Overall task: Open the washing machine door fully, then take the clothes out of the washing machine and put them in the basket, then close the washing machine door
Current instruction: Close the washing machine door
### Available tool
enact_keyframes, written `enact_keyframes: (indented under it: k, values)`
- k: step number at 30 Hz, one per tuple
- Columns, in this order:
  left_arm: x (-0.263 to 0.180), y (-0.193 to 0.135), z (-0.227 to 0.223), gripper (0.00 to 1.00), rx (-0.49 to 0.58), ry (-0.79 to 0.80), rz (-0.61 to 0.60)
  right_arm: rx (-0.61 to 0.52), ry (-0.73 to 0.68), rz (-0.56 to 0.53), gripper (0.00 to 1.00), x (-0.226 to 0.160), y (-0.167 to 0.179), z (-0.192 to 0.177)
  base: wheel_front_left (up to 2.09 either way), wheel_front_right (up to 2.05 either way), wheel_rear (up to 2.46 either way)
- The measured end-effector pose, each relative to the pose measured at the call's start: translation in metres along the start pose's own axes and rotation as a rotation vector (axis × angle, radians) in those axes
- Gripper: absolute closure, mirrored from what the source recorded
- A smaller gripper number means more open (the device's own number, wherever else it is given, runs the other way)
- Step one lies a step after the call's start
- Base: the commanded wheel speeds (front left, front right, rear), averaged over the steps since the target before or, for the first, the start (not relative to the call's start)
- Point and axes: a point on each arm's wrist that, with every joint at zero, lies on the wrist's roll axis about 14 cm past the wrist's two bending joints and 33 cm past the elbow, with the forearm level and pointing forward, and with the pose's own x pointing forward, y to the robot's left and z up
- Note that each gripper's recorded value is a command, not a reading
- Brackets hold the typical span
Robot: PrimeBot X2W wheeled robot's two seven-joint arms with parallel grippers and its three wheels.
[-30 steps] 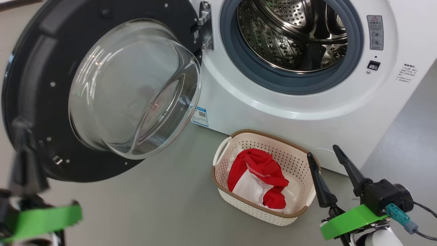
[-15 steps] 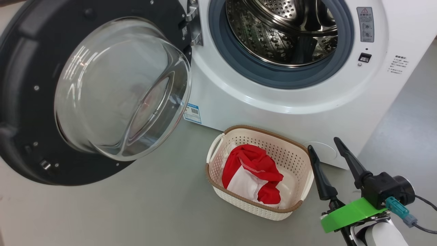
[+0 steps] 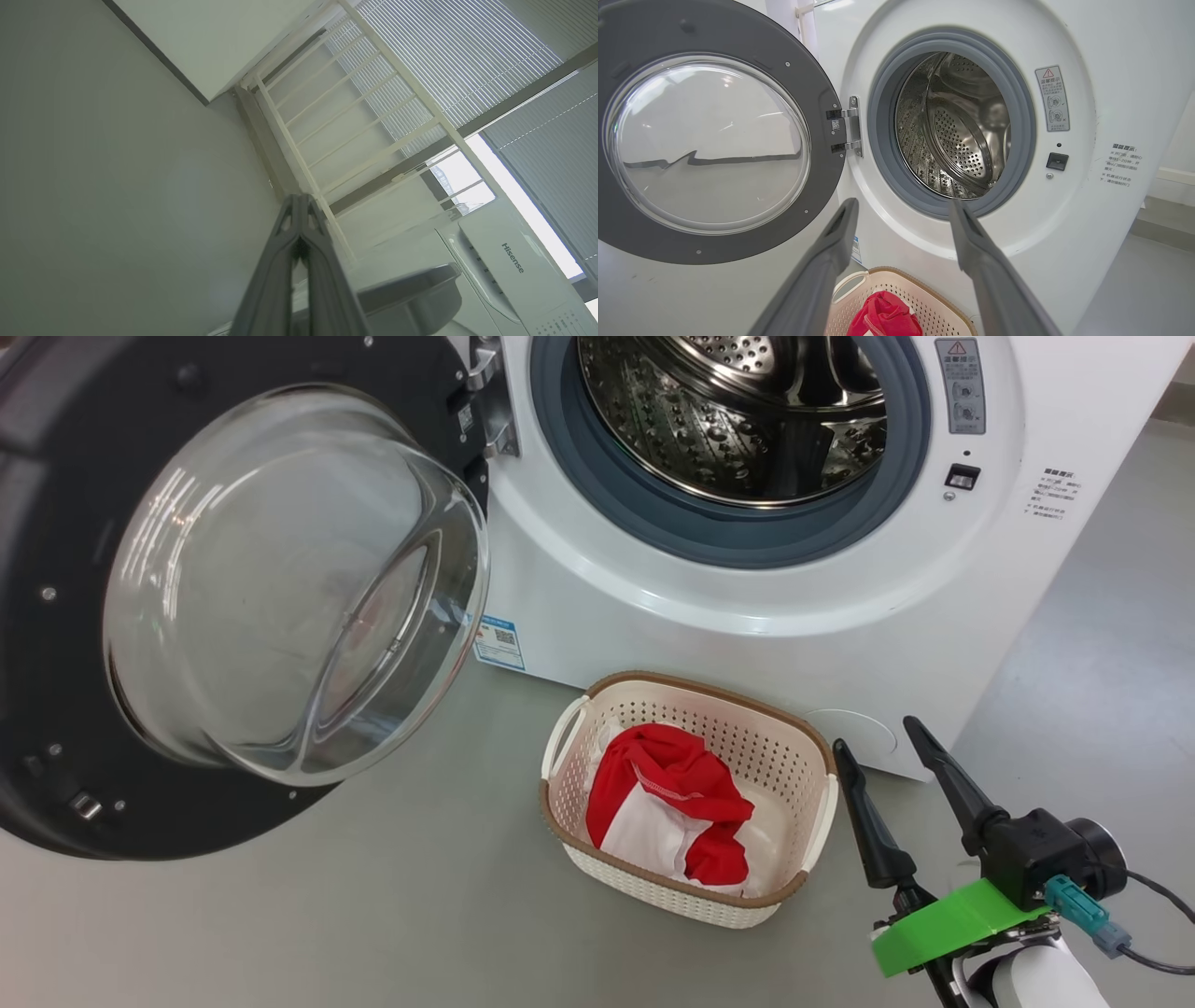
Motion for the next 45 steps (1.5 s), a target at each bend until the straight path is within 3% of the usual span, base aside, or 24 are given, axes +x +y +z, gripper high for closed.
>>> enact_keyframes:
  k: [10, 27, 33, 45]
  values:
    - [-0.002, 0.020, -0.045, 1.00, -0.091, 0.303, 0.028, -0.004, 0.004, -0.008, 0.00, -0.004, -0.002, -0.001, 0.00, 0.00, 0.00]
    - [-0.019, 0.010, -0.064, 1.00, -0.156, 0.496, -0.077, 0.001, -0.013, 0.049, 0.00, -0.003, 0.015, 0.007, 0.00, 0.00, 0.00]
    - [-0.027, 0.011, -0.073, 1.00, -0.121, 0.543, -0.097, 0.002, -0.012, 0.052, 0.00, -0.002, 0.017, 0.006, 0.00, 0.00, 0.00]
    - [-0.056, 0.005, -0.116, 1.00, -0.217, 0.685, -0.172, 0.012, -0.012, 0.061, 0.00, 0.000, 0.021, 0.006, 0.00, 0.00, 0.00]
